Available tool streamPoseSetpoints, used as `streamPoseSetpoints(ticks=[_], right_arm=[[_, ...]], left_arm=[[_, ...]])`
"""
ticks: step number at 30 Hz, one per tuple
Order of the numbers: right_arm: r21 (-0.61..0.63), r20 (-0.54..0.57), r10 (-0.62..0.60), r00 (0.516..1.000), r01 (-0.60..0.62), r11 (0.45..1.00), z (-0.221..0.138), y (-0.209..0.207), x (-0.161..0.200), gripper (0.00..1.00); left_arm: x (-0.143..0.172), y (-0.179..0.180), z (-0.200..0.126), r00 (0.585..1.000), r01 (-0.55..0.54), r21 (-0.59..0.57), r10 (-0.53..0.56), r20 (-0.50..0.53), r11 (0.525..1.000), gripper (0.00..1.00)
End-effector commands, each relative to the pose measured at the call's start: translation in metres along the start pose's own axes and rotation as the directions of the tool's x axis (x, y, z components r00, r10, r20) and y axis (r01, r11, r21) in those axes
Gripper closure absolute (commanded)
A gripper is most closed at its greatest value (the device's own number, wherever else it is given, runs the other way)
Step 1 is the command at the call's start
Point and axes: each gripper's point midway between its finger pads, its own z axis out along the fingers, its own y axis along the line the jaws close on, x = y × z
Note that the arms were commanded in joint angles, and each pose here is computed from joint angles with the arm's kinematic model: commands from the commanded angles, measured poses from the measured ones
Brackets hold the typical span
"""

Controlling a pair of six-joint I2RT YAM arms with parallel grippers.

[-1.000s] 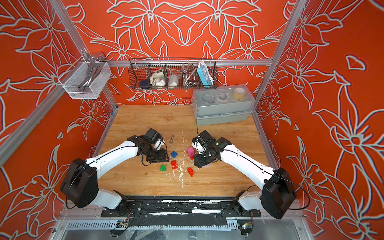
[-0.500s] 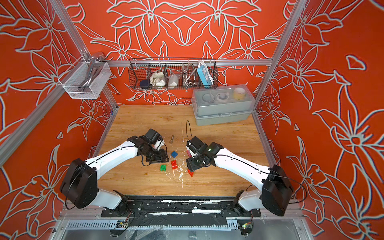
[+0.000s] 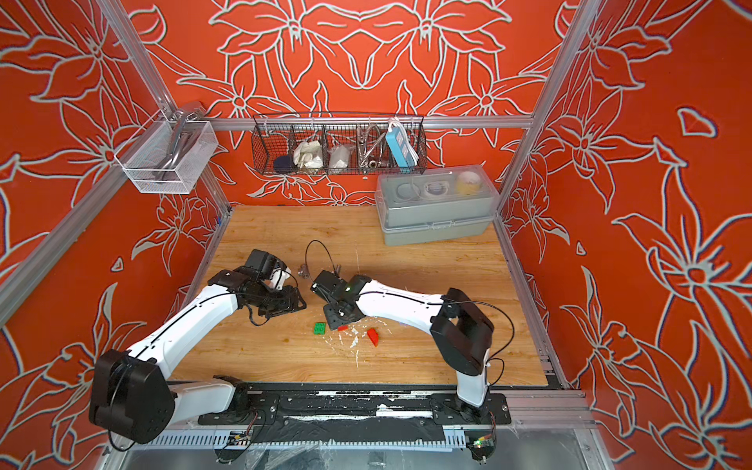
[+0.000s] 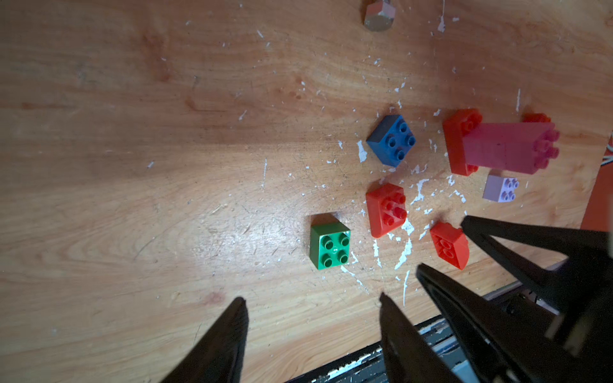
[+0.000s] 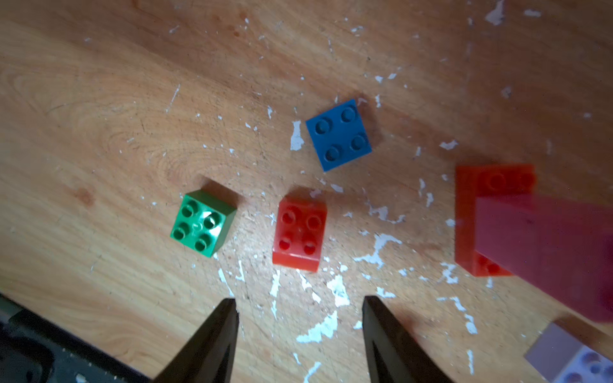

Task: Assemble the number 1 with lego
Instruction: Pick up the lego brick from the center of the board.

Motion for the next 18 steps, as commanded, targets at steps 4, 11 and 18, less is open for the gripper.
streamPoseSetpoints(ticks=[4,11,18], right_arm=[[0.066,-0.005,0.073,0.997,-0.073,0.995,0.019,0.001,-0.003,0.37],[0.087,-0.026,0.089,0.996,-0.086,0.992,0.036,0.000,-0.001,0.39],[0.094,-0.050,0.094,0.994,-0.089,0.992,0.050,0.001,0.002,0.46]], left_arm=[[0.003,-0.002,-0.001,1.000,0.031,0.040,-0.031,-0.003,0.999,0.38],[0.001,-0.004,0.000,0.999,0.033,0.059,-0.033,-0.007,0.998,0.38],[0.001,-0.005,0.000,0.999,0.036,0.067,-0.036,-0.008,0.997,0.38]])
